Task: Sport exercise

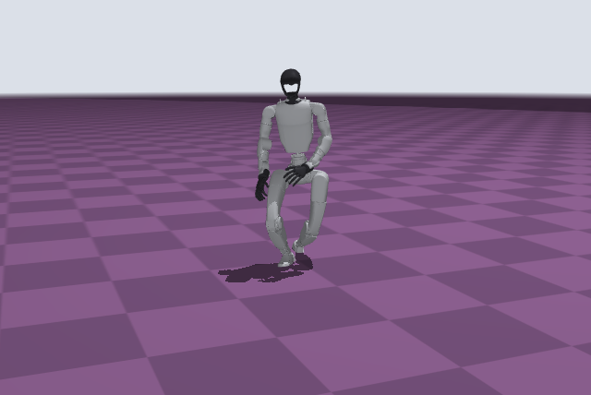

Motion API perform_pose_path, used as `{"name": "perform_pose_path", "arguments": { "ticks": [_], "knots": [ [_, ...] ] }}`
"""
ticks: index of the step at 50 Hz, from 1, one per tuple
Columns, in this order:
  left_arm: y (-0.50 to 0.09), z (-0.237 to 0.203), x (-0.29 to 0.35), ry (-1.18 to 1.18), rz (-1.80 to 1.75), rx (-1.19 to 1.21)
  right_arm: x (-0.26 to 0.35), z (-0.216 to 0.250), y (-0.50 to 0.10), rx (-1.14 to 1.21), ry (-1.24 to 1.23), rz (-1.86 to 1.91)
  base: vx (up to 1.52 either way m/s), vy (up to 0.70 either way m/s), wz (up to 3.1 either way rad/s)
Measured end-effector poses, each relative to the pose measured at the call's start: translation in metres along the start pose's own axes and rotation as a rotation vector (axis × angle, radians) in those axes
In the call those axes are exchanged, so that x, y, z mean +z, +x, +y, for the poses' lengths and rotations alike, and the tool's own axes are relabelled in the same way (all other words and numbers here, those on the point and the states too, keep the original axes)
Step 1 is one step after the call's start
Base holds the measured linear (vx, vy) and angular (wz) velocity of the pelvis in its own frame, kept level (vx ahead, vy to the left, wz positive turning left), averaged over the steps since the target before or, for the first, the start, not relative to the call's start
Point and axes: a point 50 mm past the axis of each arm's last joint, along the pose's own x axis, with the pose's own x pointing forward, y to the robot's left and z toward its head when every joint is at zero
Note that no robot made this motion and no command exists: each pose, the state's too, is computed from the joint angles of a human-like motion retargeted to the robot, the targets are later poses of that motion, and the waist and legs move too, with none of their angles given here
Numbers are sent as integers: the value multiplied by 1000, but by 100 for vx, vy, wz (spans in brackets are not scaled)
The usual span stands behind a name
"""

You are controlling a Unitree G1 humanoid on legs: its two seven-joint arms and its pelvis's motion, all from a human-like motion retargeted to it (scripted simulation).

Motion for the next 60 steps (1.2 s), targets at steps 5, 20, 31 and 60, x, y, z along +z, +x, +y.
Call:
{"name": "perform_pose_path", "arguments": {
  "ticks": [5, 20, 31, 60],
  "knots": [
    [17, 8, -2, 45, -48, 74, 39, -6, 16, -52, 48, -143, 1, -1, 56],
    [45, 55, -11, 49, 28, 251, 79, -13, 18, -15, 28, -367, 11, 4, -85],
    [24, 53, -44, 69, 219, 318, 164, -13, 14, -45, -69, -694, 8, 9, -128],
    [67, 110, 41, 272, -265, 615, 224, -62, -9, -388, 214, -963, -8, 9, -84]
  ]
}}
